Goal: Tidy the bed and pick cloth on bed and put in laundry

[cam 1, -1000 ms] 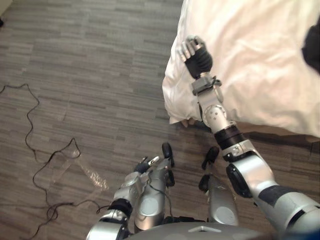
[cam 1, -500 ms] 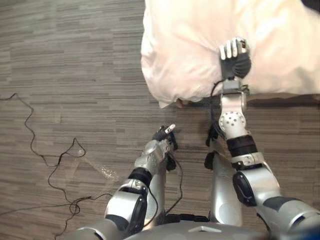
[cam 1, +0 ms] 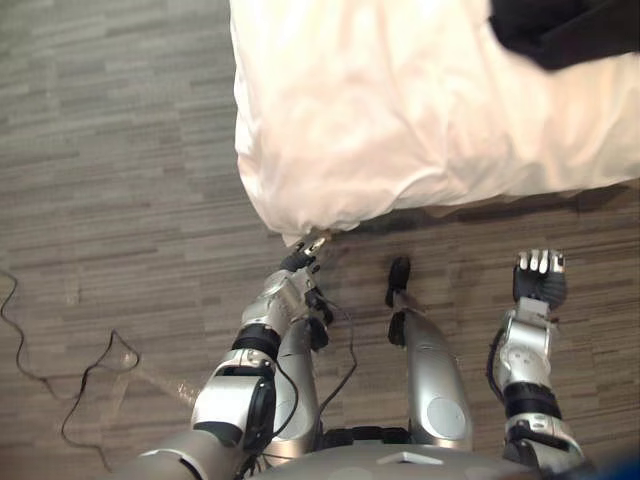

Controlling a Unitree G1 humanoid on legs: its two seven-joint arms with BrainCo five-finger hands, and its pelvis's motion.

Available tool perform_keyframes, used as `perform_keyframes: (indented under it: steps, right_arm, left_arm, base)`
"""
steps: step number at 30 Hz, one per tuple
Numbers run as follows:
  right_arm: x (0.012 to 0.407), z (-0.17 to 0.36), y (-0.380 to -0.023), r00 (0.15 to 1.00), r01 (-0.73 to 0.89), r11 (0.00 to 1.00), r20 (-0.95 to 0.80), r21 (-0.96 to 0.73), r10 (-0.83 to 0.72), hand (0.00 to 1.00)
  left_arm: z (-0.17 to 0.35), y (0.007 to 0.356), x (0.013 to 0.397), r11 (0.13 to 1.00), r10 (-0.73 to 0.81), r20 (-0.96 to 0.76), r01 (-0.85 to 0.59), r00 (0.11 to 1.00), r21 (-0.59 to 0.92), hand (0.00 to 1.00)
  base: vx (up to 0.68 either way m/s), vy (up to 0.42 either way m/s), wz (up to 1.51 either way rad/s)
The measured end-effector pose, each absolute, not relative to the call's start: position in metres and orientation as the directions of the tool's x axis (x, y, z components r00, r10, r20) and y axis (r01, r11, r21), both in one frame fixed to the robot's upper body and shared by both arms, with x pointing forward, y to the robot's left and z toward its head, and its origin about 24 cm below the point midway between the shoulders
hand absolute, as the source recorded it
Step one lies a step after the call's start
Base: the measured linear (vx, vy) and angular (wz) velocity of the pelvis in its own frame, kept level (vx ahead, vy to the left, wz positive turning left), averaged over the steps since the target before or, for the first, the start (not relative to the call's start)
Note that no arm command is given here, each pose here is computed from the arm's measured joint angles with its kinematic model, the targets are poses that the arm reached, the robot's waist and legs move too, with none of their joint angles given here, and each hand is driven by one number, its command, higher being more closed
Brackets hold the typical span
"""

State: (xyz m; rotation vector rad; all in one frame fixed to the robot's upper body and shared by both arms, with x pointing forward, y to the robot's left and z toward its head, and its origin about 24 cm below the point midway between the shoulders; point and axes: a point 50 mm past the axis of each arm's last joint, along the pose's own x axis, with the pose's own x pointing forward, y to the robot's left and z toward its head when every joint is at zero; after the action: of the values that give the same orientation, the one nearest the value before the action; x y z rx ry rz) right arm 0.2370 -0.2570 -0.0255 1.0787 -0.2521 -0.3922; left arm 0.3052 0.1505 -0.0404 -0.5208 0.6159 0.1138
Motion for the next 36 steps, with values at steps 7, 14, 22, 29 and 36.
perform_keyframes:
  steps: [7, 14, 22, 29, 36]
  right_arm:
    - [0.15, -0.107, -0.224, 0.885, 0.456, 0.653, -0.385, 0.605, -0.261, 0.0]
    - [0.118, -0.138, -0.185, 0.788, 0.402, 0.821, -0.61, 0.405, -0.085, 0.0]
    - [0.1, -0.145, -0.191, 0.724, 0.402, 0.865, -0.682, 0.299, -0.1, 0.0]
    - [0.082, -0.147, -0.19, 0.706, 0.385, 0.885, -0.7, 0.26, -0.102, 0.0]
    - [0.091, -0.142, -0.191, 0.749, 0.314, 0.914, -0.658, 0.255, -0.073, 0.0]
  left_arm:
    - [-0.104, 0.16, 0.231, 0.89, -0.046, -0.737, -0.307, 0.674, -0.336, 0.0]
    - [-0.144, 0.169, 0.157, 0.864, 0.021, -0.816, -0.421, 0.578, -0.276, 0.0]
    - [-0.153, 0.159, 0.132, 0.877, -0.024, -0.824, -0.384, 0.567, -0.29, 0.0]
    - [-0.157, 0.16, 0.122, 0.885, -0.038, -0.841, -0.373, 0.54, -0.279, 0.0]
    - [-0.158, 0.153, 0.116, 0.873, -0.041, -0.845, -0.392, 0.534, -0.29, 0.0]
  base:
    - [0.16, -0.004, 0.01]
    - [0.08, -0.001, -0.45]
    - [-0.09, 0.072, -0.73]
    - [-0.03, 0.039, -0.6]
    - [0.1, -0.083, -0.71]
